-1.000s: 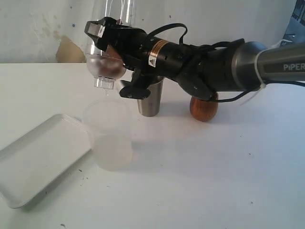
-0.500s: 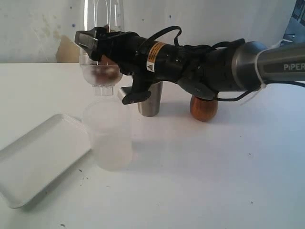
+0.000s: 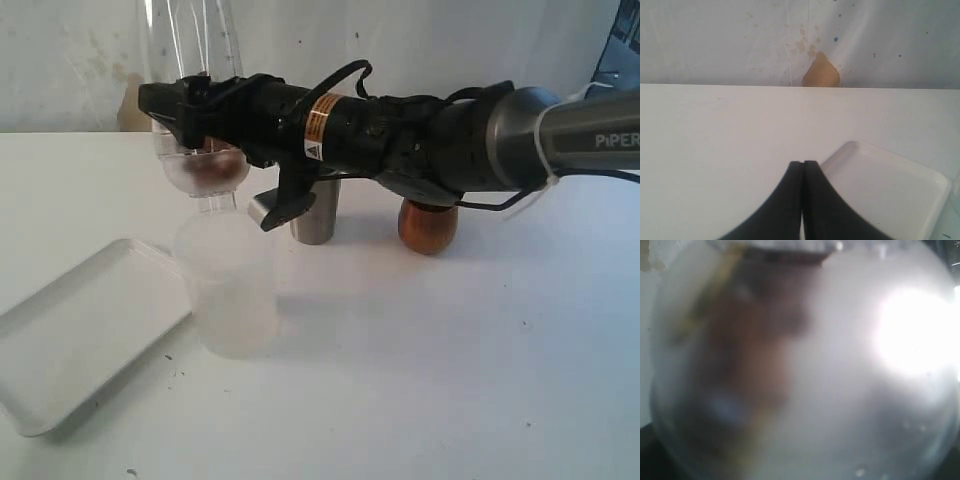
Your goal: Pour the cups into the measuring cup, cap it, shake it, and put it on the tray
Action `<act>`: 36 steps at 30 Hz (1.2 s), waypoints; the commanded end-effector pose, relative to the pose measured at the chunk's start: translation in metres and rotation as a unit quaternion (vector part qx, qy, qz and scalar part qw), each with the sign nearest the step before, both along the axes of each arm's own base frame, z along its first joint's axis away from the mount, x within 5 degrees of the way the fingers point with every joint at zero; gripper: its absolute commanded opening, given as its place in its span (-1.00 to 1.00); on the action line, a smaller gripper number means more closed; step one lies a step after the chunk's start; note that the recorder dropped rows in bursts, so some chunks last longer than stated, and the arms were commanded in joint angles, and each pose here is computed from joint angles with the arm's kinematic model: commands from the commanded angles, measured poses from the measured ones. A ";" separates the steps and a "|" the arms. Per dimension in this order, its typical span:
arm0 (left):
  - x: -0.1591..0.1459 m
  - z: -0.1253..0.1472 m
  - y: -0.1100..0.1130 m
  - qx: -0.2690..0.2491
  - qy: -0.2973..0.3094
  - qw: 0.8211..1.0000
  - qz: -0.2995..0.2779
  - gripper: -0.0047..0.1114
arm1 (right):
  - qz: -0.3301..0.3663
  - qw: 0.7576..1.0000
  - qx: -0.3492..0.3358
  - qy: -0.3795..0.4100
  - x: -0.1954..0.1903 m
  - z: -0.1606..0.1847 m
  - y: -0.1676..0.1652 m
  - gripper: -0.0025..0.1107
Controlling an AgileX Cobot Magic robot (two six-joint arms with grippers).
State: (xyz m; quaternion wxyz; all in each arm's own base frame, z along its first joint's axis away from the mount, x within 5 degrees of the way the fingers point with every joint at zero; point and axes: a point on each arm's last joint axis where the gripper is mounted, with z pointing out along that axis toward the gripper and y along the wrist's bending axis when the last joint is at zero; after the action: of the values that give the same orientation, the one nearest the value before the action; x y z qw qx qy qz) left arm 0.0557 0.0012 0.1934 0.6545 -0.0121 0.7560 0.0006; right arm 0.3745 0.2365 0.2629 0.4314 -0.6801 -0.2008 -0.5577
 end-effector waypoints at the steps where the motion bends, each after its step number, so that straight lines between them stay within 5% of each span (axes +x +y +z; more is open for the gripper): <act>1: 0.000 -0.001 0.000 -0.005 0.001 1.000 0.000 -0.92 | 0.025 0.999 -0.003 -0.033 -0.004 0.008 0.003 -0.96; 36: 0.000 -0.001 0.000 -0.005 0.001 1.000 0.000 -0.92 | 0.099 0.989 -0.065 -0.082 -0.016 0.002 0.008 -0.96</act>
State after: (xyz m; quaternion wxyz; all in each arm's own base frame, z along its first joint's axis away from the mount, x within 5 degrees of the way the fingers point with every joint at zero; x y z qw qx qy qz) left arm 0.0557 0.0012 0.1934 0.6545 -0.0121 0.7560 0.0006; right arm 0.3613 0.2442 0.2566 0.4118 -0.6562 -0.3274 -0.5409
